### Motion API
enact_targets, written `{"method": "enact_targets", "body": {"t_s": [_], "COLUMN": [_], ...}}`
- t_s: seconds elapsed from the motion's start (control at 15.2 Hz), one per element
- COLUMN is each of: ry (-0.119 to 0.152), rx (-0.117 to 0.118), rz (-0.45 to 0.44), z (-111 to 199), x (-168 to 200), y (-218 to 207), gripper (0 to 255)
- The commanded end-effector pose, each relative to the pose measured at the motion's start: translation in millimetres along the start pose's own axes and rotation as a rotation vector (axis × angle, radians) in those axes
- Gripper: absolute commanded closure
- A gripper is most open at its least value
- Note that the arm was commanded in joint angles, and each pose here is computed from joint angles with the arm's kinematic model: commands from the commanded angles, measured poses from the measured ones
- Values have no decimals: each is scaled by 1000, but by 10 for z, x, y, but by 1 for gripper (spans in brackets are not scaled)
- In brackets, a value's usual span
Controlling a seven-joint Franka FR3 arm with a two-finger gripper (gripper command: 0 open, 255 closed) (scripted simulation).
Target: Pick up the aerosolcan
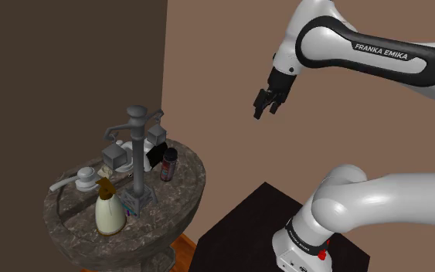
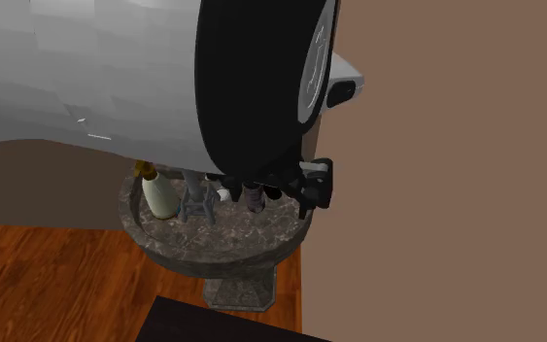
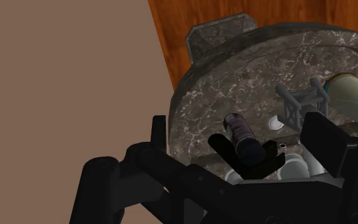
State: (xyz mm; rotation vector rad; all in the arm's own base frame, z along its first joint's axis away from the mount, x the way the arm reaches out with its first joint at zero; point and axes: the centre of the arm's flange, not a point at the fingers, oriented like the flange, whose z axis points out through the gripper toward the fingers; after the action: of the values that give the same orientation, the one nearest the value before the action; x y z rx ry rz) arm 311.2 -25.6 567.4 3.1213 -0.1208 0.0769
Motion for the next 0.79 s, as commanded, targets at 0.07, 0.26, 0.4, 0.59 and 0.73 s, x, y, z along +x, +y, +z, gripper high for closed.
{"method": "enact_targets", "body": {"t_s": [0.07, 0.26, 0.4, 0.59, 0.73], "ry": [2, 8, 12, 19, 23], "rx": [1, 6, 9, 13, 16], "rz": [-1, -4, -5, -8, -10], "z": [99, 394, 589, 881, 1074], "x": [74, 297, 446, 671, 822], "y": [-39, -159, -240, -362, -445], "gripper": [0, 0, 0, 0, 0]}}
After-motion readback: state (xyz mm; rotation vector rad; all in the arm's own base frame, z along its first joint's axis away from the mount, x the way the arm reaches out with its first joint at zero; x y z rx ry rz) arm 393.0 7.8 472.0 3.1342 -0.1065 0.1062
